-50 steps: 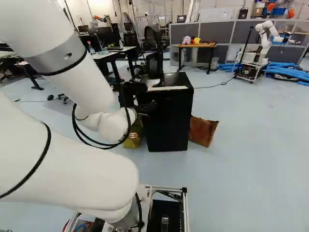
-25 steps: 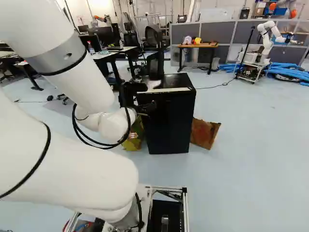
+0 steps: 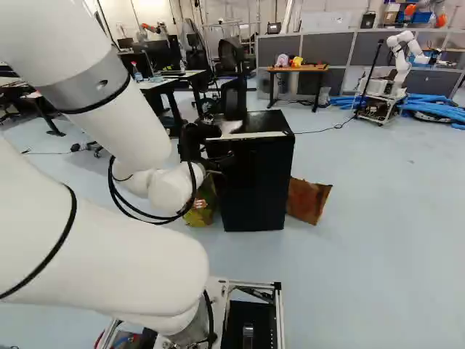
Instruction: Grab a drink from the fridge
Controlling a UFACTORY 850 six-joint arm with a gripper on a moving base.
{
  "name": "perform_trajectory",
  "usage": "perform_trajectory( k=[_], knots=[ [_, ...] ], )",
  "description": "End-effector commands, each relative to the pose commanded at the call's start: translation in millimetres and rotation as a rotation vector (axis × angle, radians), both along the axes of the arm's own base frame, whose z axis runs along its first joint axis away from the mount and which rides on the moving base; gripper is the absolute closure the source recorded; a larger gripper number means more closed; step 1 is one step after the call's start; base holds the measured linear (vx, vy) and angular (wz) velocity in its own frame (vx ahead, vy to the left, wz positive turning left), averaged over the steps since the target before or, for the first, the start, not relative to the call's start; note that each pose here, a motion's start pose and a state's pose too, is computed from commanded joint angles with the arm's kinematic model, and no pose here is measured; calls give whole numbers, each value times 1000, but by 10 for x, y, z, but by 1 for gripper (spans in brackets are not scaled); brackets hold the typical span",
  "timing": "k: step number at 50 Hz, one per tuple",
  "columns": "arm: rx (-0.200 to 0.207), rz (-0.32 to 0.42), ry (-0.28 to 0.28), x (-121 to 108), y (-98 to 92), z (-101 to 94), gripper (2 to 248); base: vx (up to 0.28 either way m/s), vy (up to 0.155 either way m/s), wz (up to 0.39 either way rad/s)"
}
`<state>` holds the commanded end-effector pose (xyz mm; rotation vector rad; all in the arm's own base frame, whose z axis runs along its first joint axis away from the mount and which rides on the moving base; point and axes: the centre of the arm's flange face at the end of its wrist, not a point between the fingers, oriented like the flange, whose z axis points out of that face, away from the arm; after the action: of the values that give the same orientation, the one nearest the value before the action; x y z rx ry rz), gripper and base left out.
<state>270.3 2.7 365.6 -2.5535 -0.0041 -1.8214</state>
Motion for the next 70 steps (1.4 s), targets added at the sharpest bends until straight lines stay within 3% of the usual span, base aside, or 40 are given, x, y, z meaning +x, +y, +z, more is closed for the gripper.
perform_trajectory(
  k=[43, 70],
  knots=[
    [96, -140, 8, 83, 133, 8, 3, 0, 0, 0],
    [121, -135, -25, 68, 301, 37, 3, 0, 0, 0]
  ],
)
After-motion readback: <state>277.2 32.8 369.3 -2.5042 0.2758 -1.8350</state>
